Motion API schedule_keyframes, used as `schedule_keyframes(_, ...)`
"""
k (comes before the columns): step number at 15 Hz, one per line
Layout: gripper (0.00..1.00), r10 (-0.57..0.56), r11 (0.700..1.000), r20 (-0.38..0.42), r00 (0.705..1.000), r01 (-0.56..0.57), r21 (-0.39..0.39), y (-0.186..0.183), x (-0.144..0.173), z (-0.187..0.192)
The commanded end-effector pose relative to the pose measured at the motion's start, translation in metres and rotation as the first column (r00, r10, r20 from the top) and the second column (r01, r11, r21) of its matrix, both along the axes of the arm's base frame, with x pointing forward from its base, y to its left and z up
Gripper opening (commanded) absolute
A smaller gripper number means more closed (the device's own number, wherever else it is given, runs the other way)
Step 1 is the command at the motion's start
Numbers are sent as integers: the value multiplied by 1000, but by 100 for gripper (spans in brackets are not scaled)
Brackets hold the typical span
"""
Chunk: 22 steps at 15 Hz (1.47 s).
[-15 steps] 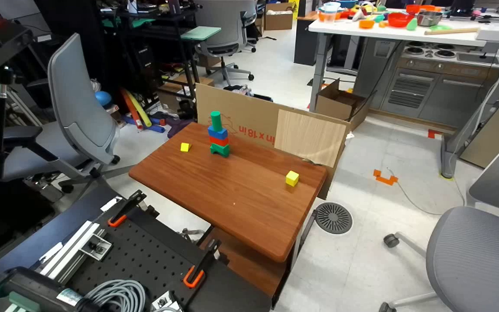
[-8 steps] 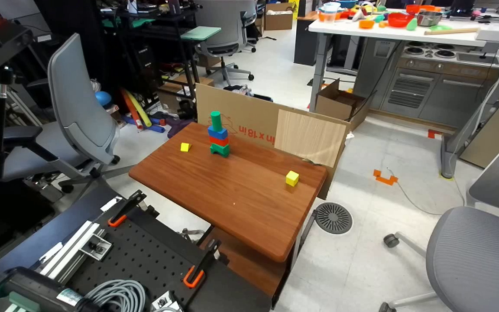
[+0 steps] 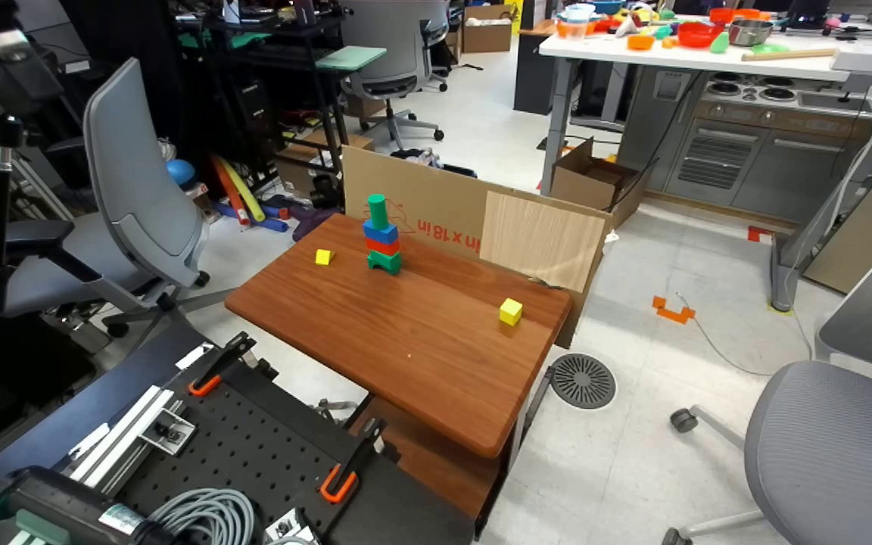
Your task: Place the green cylindrical block on the desk
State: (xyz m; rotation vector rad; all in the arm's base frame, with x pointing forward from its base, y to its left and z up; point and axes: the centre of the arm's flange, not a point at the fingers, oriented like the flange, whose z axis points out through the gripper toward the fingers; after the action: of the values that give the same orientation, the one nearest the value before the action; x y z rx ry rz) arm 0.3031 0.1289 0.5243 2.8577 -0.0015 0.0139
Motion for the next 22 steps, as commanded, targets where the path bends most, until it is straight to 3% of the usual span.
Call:
schedule_keyframes(1,100,39,998,45,998,-41,47,-8,51,-28)
schedule_keyframes(4,100,44,990,37,998,-49,130,-17,110,-60)
schedule_keyframes(12,100,-32,961,-110,993,60,270,-46,245,-129)
schedule_keyframes(17,100,-3,957,-79,997,26,288,-22,314,-151)
schedule_keyframes(22,100,30,953,-98,995,1,302,3,359,-184)
